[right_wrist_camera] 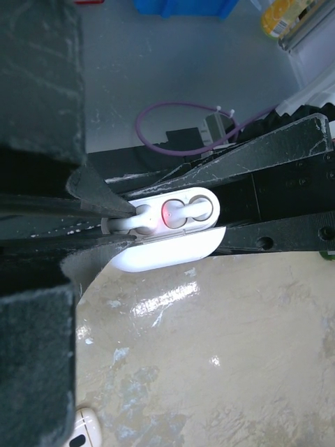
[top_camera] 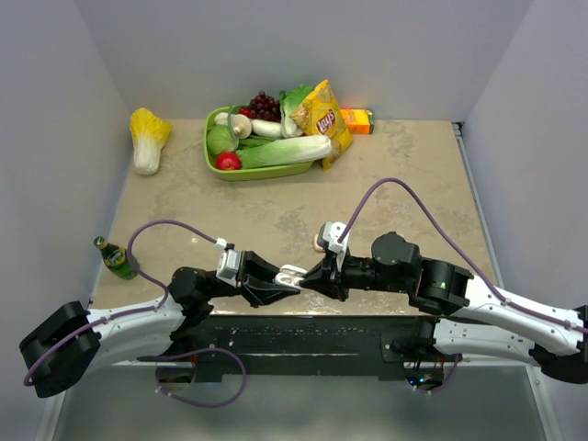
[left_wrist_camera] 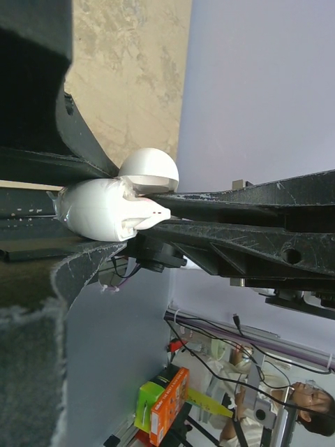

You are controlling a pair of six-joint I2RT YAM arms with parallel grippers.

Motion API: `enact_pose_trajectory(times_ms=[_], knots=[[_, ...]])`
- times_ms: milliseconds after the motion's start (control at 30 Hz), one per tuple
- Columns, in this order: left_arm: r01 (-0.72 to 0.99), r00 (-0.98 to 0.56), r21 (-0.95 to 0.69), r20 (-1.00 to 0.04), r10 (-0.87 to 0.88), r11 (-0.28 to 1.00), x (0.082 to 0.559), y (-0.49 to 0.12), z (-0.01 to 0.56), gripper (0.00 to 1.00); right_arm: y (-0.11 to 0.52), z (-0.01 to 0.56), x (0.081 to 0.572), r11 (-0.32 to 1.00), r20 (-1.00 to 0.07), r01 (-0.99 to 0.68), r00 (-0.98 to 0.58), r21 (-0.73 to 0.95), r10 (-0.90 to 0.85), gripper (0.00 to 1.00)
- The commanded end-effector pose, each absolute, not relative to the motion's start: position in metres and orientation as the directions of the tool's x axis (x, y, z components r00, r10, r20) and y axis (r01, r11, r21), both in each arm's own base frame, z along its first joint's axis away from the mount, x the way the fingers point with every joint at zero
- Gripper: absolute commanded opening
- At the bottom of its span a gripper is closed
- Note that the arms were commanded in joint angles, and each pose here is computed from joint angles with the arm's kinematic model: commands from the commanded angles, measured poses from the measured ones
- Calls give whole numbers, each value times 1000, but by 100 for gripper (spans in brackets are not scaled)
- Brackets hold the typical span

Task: Insert the wireless bluetooth earbuds into the charging case
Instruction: Place the earbud at the center of the board.

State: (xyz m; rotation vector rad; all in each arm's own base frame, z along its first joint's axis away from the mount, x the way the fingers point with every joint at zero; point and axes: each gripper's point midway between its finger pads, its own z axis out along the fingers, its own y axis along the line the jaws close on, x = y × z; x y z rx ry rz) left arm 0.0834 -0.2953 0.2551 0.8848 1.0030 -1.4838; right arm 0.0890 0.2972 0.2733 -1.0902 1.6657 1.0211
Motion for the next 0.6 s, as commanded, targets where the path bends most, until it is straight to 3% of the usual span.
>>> enact_pose_trajectory(times_ms=[0, 67, 167, 567], knots=[[995, -73, -33, -890, -449, -96, 73, -290, 286, 0, 300, 277, 94, 301, -950, -942, -218, 146, -224, 3], [995, -69, -31, -890, -450, -92, 73, -290, 286, 0, 299, 279, 96, 311, -951, -939, -220, 147, -216, 15], [996, -68, -33, -890, -450, -86, 74, -289, 285, 0, 297, 281, 98, 328, -953, -933, -225, 150, -204, 25], [998, -59, -42, -892, -449, -48, 79, -288, 281, 0, 292, 302, 101, 355, -965, -919, -229, 173, -124, 34]])
